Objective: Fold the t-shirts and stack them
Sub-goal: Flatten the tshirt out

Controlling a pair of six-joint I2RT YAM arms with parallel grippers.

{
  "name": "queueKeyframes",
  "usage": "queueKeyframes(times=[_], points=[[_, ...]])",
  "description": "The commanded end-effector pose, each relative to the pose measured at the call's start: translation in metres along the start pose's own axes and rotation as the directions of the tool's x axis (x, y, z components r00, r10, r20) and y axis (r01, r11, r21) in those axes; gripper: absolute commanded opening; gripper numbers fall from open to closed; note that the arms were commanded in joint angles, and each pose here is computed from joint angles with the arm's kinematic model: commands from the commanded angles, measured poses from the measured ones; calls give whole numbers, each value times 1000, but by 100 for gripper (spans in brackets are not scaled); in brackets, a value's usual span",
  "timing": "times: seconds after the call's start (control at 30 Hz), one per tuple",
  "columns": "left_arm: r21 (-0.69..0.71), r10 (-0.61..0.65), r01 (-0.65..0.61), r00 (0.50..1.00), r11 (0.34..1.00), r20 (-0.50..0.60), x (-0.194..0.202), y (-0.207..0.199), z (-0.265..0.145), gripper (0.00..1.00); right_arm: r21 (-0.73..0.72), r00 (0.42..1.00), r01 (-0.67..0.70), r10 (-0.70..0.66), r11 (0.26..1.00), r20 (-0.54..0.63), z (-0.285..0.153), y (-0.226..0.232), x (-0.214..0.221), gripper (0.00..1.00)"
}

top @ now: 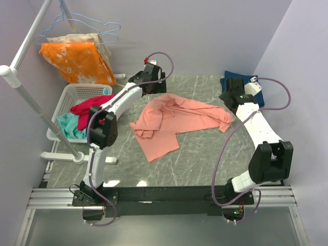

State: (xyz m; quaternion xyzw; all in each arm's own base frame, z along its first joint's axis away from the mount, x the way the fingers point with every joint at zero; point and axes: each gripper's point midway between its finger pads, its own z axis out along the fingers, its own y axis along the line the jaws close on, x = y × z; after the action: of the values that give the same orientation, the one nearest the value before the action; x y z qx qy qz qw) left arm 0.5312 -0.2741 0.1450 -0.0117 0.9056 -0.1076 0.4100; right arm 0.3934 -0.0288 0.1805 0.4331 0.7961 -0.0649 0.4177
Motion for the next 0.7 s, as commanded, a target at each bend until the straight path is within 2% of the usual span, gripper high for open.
queueKeyframes(times=[0.0, 0.1, 0.23, 0.4, 0.67], points=[[-128, -64, 62, 998, 990, -7, -6, 38, -48, 99, -72, 999, 28, -27, 997, 18, -11, 23, -8, 86], [-183, -122, 107, 990, 977, -75, 21, 64, -57, 90, -87, 999, 50, -52, 995, -12, -7, 26, 3, 85], [-191, -187, 171, 980, 967, -74, 29, 88, -67, 84, -107, 996, 76, -81, 991, -43, -4, 31, 14, 85], [-265, -245, 201, 958, 943, -148, 61, 120, -61, 81, -115, 993, 97, -104, 989, -61, -1, 35, 19, 84], [-352, -316, 231, 926, 907, -207, 100, 154, -56, 82, -126, 992, 107, -114, 986, -52, -1, 41, 13, 84]])
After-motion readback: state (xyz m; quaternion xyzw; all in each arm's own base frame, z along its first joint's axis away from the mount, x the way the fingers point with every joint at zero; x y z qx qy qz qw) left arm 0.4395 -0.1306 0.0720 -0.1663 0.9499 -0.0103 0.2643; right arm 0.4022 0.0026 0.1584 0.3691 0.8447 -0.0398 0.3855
